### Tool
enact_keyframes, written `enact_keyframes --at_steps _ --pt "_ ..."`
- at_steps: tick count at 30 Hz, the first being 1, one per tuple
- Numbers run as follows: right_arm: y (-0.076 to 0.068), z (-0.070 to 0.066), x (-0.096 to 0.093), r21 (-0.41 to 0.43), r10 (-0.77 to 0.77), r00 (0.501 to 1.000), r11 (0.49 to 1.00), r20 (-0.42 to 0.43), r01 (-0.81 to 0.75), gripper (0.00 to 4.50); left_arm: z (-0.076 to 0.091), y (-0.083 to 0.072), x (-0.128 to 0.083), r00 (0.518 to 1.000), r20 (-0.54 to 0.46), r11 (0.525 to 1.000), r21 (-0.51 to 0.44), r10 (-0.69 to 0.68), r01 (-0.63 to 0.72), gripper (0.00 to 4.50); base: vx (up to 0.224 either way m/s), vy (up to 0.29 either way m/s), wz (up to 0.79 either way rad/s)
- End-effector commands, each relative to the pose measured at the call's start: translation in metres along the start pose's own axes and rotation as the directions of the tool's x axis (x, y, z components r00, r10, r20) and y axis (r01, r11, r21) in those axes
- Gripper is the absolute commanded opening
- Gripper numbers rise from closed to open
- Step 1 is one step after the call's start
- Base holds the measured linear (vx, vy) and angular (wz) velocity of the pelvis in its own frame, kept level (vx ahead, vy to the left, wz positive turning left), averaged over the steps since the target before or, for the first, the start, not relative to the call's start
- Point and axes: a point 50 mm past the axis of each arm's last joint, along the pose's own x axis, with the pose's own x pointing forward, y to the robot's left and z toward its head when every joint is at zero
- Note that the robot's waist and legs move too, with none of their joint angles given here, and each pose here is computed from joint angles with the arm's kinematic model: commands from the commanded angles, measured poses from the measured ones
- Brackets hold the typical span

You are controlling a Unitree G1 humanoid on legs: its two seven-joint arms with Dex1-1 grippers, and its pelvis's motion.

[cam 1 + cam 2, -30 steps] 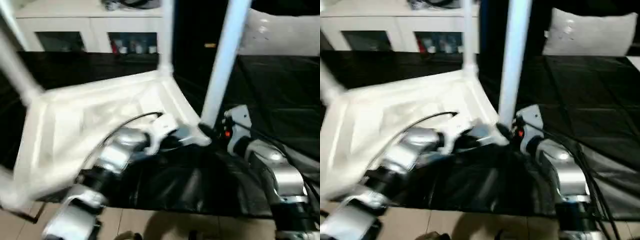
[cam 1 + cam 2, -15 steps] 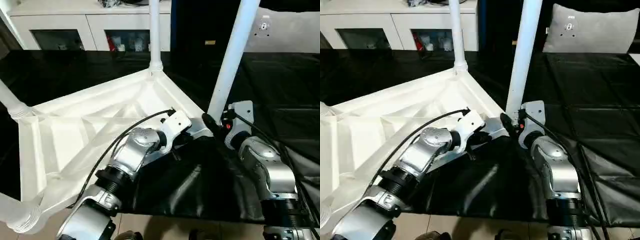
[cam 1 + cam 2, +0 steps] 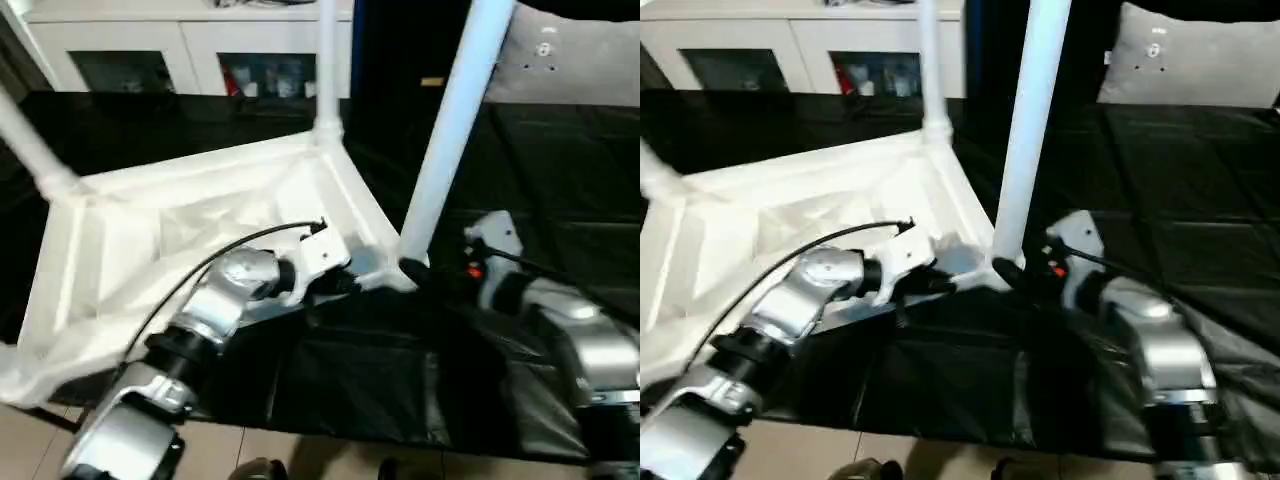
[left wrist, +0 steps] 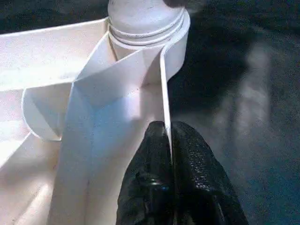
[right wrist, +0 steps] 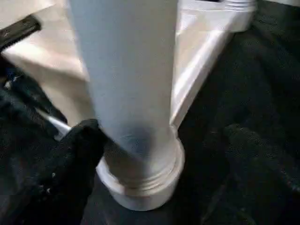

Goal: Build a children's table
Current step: Rotate leg to tighten

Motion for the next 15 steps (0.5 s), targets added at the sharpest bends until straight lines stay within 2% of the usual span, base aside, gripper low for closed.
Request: enact_keyframes --at_steps 1,5,8,15 --pt "0.005 0.001 -0.003 -0.053 0.132 0.991 0.99 -0.023 -0.133 4.41 -0.001 -0.01 -0.001 0.991 -0.013 0.99 0.053 -0.133 0.134 0.0 0.0 0.0 0.0" --pt "0.011 0.002 -0.009 -0.085 0.269 0.962 0.959 -0.038 -0.272 4.41 -0.002 -0.014 -0.004 0.976 -0.015 0.974 0.069 -0.216 0.216 0.0 0.0 0.0 0.0" --pt "0.014 0.002 -0.012 -0.067 0.334 0.941 0.939 -0.046 -0.337 4.16 -0.001 -0.019 -0.006 0.961 -0.01 0.959 0.075 -0.275 0.275 0.0 0.0 0.0 0.0" --pt "0.018 -0.002 -0.014 -0.036 0.401 0.914 0.914 -0.055 -0.404 3.46 0.0 -0.021 -0.006 0.951 0.0 0.947 0.083 -0.311 0.309 0.0 0.0 0.0 0.0"
